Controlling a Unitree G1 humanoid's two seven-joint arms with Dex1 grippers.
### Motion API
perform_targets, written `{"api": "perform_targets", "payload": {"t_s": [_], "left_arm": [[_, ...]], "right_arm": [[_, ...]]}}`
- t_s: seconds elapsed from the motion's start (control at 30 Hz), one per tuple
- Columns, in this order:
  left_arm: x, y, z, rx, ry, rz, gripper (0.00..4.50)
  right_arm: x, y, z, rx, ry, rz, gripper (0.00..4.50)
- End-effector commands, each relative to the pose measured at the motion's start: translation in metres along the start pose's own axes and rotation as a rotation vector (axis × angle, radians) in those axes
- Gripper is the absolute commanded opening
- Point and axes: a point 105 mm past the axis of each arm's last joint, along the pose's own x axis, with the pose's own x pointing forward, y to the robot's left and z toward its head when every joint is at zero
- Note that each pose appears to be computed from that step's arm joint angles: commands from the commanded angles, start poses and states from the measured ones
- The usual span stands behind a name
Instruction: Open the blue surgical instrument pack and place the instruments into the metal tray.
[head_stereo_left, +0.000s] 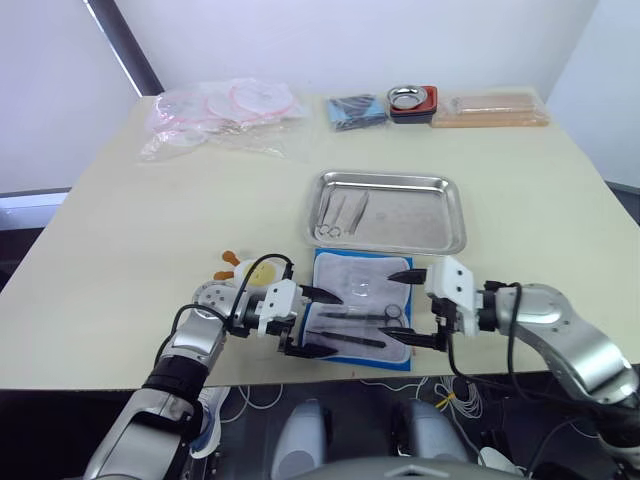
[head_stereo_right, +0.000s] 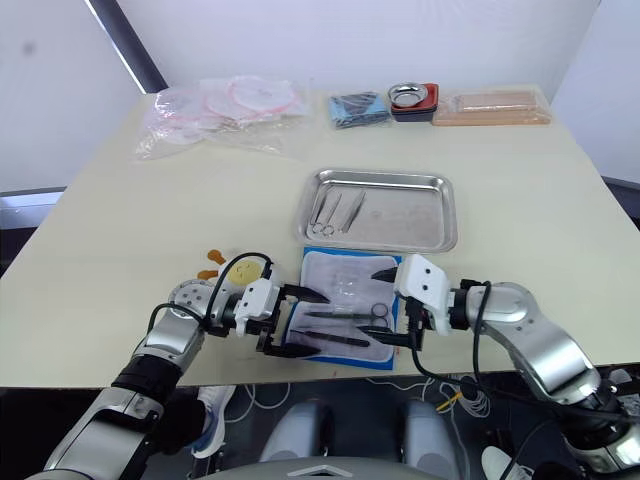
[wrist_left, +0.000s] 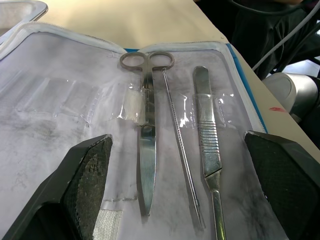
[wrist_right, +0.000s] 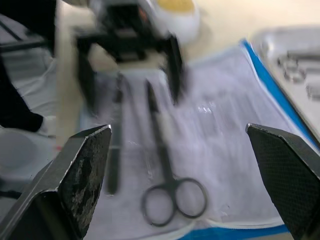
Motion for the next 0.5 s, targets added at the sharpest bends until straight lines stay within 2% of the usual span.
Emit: {"api": "perform_targets", "payload": {"t_s": [0.03, 0.23, 0.5], "left_arm": [[0.008, -0.023, -0.033, -0.129, 0.108, -0.055, 4.47], [0.009, -0.025, -0.033, -0.133, 0.109, -0.057, 4.47], [0.009, -0.025, -0.033, -0.131, 0.11, -0.058, 4.47]], "right_arm": [[0.011, -0.007, -0.005, -0.053, 0.025, -0.028, 4.5], [0.021, -0.02, -0.017, -0.034, 0.097, -0.071, 4.5], [0.02, -0.017, -0.026, -0.088, 0.185, -0.017, 4.5]]}}
